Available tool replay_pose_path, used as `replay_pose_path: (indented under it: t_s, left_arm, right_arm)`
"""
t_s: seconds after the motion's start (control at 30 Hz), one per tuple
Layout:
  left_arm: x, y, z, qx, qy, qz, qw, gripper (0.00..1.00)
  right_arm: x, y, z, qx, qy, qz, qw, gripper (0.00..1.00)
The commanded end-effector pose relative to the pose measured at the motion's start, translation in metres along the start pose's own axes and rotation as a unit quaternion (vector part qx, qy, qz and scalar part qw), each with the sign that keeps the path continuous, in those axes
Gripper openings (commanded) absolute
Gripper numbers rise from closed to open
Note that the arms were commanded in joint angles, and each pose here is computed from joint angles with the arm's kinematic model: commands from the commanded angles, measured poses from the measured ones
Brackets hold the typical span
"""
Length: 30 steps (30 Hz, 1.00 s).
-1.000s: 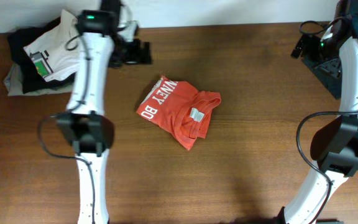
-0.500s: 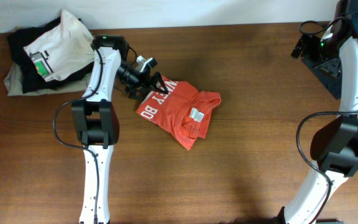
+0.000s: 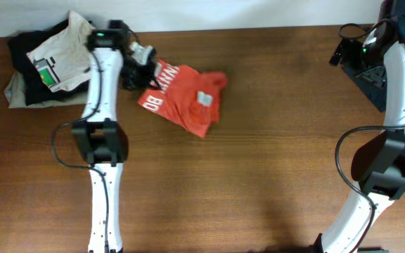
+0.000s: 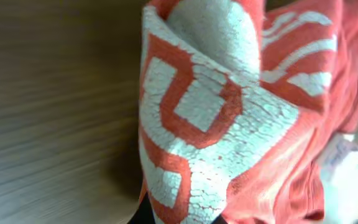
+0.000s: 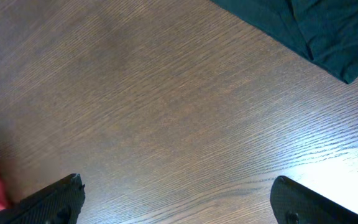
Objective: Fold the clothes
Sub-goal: 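Grasp the folded red shirt bundle with the left gripper, then carry the red bundle to the top-left clothes stack and place it on top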
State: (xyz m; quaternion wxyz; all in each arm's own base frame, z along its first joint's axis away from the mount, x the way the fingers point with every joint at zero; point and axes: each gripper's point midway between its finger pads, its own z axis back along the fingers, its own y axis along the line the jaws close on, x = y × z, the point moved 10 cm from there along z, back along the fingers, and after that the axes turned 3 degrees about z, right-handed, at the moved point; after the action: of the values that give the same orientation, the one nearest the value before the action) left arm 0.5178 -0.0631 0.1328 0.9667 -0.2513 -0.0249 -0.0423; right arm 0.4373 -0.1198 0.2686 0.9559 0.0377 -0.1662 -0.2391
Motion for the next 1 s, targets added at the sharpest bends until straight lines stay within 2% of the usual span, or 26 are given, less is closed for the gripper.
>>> replay_pose_path:
  t_s: [0.0,0.1,0.23,0.37,0.5,0.6,0.7,0.77,0.9,0.97]
  left_arm:
    - [0.018,0.032,0.055,0.068,-0.115,0.013,0.991,0.0]
    - [0.029,0.036,0.083,0.08,-0.185,0.009,0.979,0.01]
    - [0.043,0.019,0.125,0.088,-0.284,-0.006,0.955,0.01]
    - [0.042,0.001,0.18,0.106,-0.368,-0.001,0.924,0.01]
    - [0.031,-0.007,0.224,0.107,-0.418,-0.004,0.902,0.01]
    - [0.027,0.006,0.242,0.1,-0.441,0.035,0.891,0.0]
    - [0.02,0.036,0.257,0.108,-0.454,0.104,0.879,0.01]
    - [0.014,0.054,0.265,0.134,-0.458,0.13,0.869,0.01]
    - [-0.005,0.09,0.271,0.246,-0.446,0.238,0.827,0.0]
    - [-0.008,0.101,0.27,0.276,-0.438,0.257,0.816,0.01]
  right_arm:
    - [0.001,-0.001,0.0,-0.006,-0.002,0.004,1.0,0.99]
    - [0.001,-0.001,0.0,-0.006,-0.002,0.004,1.0,0.99]
    - [0.001,-0.001,0.0,-0.006,-0.002,0.004,1.0,0.99]
    - [0.001,-0.001,0.0,-0.006,-0.002,0.004,1.0,0.99]
    - [0.001,-0.001,0.0,-0.006,-0.002,0.004,1.0,0.99]
    - [0.001,-0.001,0.0,-0.006,-0.002,0.004,1.0,0.99]
    - [0.001,-0.001,0.0,-0.006,-0.002,0.004,1.0,0.99]
    - [0.001,-0.001,0.0,-0.006,-0.002,0.004,1.0,0.99]
    - [0.001,-0.001,0.0,-0.006,-0.002,0.004,1.0,0.99]
    - [0.001,-0.001,0.0,-0.006,-0.002,0.004,1.0,0.99]
